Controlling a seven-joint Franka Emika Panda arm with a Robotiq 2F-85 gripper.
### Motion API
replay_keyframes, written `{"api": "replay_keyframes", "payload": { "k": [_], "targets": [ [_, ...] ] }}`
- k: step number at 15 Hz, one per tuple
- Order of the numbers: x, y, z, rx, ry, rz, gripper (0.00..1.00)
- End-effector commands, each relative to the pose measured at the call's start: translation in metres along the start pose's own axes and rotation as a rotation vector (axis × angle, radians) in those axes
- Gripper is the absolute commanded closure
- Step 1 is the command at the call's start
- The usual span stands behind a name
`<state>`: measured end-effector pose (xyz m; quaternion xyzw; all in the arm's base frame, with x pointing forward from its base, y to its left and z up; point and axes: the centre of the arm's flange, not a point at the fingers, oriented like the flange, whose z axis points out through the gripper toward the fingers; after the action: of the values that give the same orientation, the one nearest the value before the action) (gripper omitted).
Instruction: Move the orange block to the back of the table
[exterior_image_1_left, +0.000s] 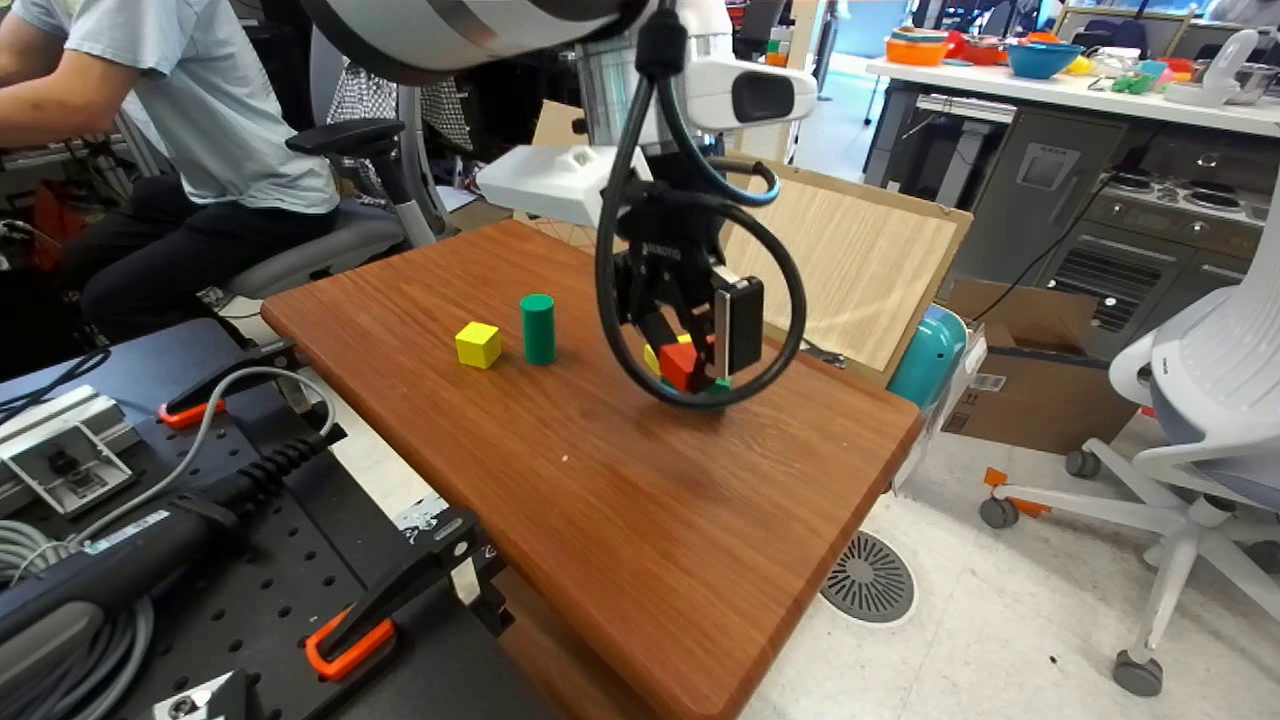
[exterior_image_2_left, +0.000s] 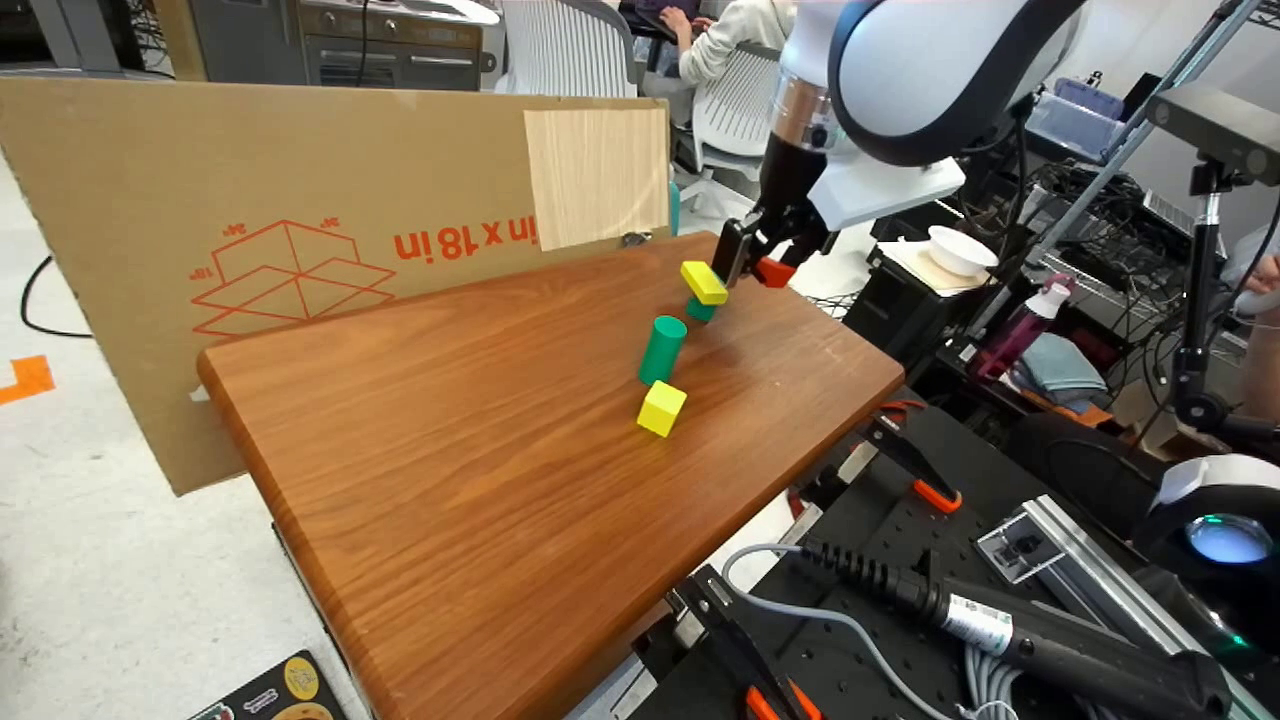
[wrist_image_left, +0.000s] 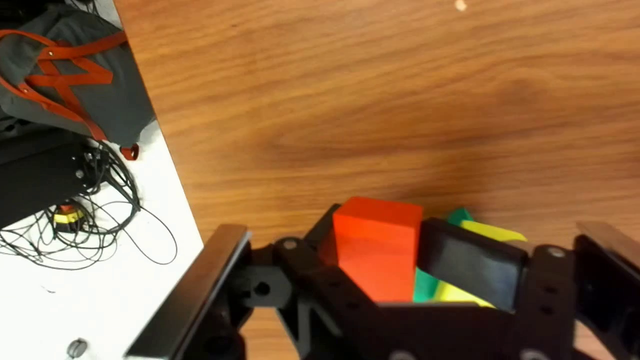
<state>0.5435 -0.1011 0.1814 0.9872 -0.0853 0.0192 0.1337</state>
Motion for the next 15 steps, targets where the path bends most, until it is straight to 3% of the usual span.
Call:
{"api": "replay_keyframes", "payload": {
  "k": [1,8,11,15],
  "targets": [
    [0.005,-0.028,-0.04,-0.001,0.023,-0.054,0.86],
    [0.038,-0.094,-0.064,-0.008,0.053,-0.194,0.86],
    [0.048,-0.117,-0.043,0.007,0.03,-0.223,0.86],
    [0.057,-0.144,0.015,0.007,-0.065,-0.249,0.86]
  ]
}}
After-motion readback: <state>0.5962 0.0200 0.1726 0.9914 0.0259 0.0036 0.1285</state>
